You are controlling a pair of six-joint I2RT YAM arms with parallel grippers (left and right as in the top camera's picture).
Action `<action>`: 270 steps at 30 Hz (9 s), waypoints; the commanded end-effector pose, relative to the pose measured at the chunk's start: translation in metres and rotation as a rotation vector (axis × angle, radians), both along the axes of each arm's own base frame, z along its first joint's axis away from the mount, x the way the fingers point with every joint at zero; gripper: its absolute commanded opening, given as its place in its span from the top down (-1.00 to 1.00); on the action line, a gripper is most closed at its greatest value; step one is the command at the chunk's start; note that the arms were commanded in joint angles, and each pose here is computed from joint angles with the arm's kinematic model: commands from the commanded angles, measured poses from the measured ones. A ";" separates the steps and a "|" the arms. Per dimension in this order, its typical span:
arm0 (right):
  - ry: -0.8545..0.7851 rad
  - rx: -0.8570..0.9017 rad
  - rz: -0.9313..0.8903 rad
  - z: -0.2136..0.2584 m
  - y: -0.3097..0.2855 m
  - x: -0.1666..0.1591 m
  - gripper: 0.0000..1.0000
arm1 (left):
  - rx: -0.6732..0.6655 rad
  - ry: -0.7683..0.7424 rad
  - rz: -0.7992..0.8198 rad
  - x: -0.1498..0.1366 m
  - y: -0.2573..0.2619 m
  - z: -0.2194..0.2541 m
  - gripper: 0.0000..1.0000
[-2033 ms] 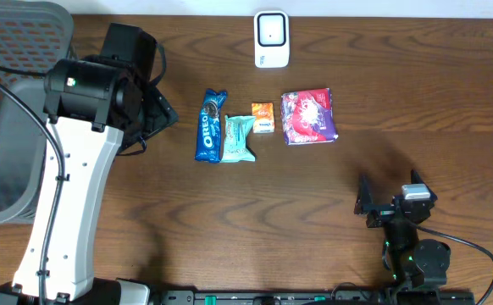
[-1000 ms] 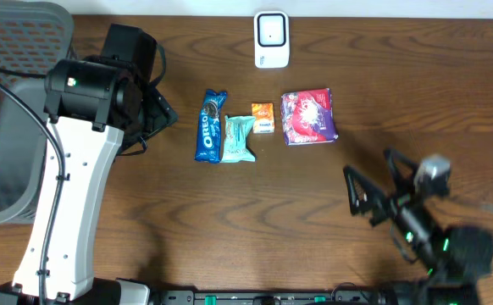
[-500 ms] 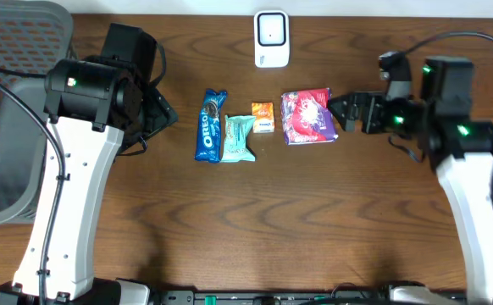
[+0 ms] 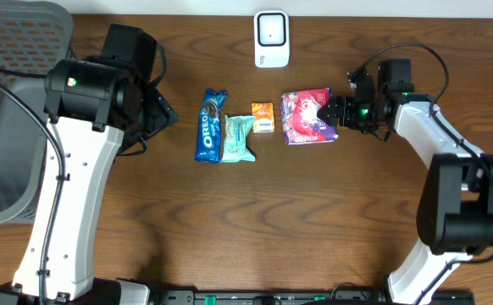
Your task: Scan the item barcode
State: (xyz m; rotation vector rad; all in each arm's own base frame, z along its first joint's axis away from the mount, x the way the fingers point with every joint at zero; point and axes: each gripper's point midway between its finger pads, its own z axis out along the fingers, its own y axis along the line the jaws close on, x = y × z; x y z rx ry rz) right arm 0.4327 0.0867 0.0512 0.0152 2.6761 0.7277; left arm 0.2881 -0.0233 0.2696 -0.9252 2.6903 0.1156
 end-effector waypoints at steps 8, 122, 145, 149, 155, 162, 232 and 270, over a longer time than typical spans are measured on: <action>0.052 0.176 0.080 -0.044 0.020 0.003 0.00 | 0.020 0.002 0.012 0.000 0.004 0.000 -0.96; 0.129 -0.196 -0.107 0.060 -0.060 0.010 -0.23 | 0.020 0.002 0.012 0.000 0.004 0.000 -0.95; 0.053 -0.245 -0.148 0.042 -0.039 0.014 0.98 | 0.020 0.002 0.012 0.000 0.004 0.000 -0.96; -0.026 -0.236 -0.141 0.078 -0.032 0.027 0.79 | 0.020 0.002 0.012 0.000 0.004 0.000 -0.96; -0.029 -0.242 -0.091 0.074 -0.009 0.026 0.72 | 0.020 0.002 0.012 0.000 0.004 0.000 -0.96; 0.046 -0.431 -0.105 0.017 -0.021 0.007 0.63 | 0.020 0.002 0.012 0.000 0.004 0.000 -0.96; -0.019 -1.219 -0.602 0.126 -0.167 0.004 0.98 | 0.020 0.002 0.012 0.000 0.004 0.000 -0.96; -0.017 -0.472 0.005 0.120 0.023 0.056 -0.92 | 0.020 0.002 0.012 0.000 0.004 0.000 -0.96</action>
